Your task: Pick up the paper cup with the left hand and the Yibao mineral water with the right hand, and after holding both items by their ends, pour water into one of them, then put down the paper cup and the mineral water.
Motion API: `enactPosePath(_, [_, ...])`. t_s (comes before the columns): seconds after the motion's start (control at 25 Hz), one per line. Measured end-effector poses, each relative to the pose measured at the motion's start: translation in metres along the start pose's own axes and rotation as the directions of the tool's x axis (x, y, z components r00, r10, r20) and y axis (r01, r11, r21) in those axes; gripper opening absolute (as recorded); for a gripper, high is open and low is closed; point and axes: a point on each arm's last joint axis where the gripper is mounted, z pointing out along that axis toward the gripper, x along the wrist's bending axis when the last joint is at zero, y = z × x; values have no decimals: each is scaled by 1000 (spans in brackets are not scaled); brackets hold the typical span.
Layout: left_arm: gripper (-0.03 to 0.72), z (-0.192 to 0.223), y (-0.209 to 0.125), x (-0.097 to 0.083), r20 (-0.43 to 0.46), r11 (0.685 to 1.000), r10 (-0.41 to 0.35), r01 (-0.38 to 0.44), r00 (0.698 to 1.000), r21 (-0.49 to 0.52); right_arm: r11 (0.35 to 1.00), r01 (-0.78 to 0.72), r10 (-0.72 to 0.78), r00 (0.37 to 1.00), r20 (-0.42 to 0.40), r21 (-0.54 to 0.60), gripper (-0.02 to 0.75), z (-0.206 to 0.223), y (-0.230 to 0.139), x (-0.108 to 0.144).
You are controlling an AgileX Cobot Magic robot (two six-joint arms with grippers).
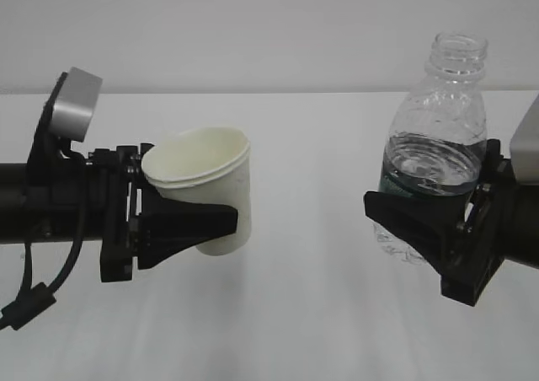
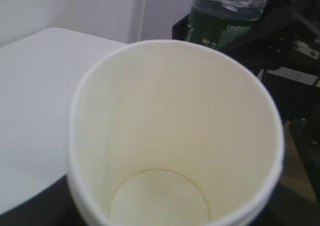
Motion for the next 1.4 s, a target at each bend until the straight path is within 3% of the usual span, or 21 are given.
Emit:
enactPosePath(0.76, [463,39,-13,-39,150,974,89,-118,985,195,997,68,-67,998,-16,48,475,2,4,-3])
enactPosePath(0.96, [463,50,2,-37,157,974,126,-153,979,169,992,114,-114,993,-8,58,475,5,13,-8])
enactPosePath(1.4, [462,54,13,-32,143,977,120,-143,982,158,984,177,-177,984,-10,23,475,10,43,-19])
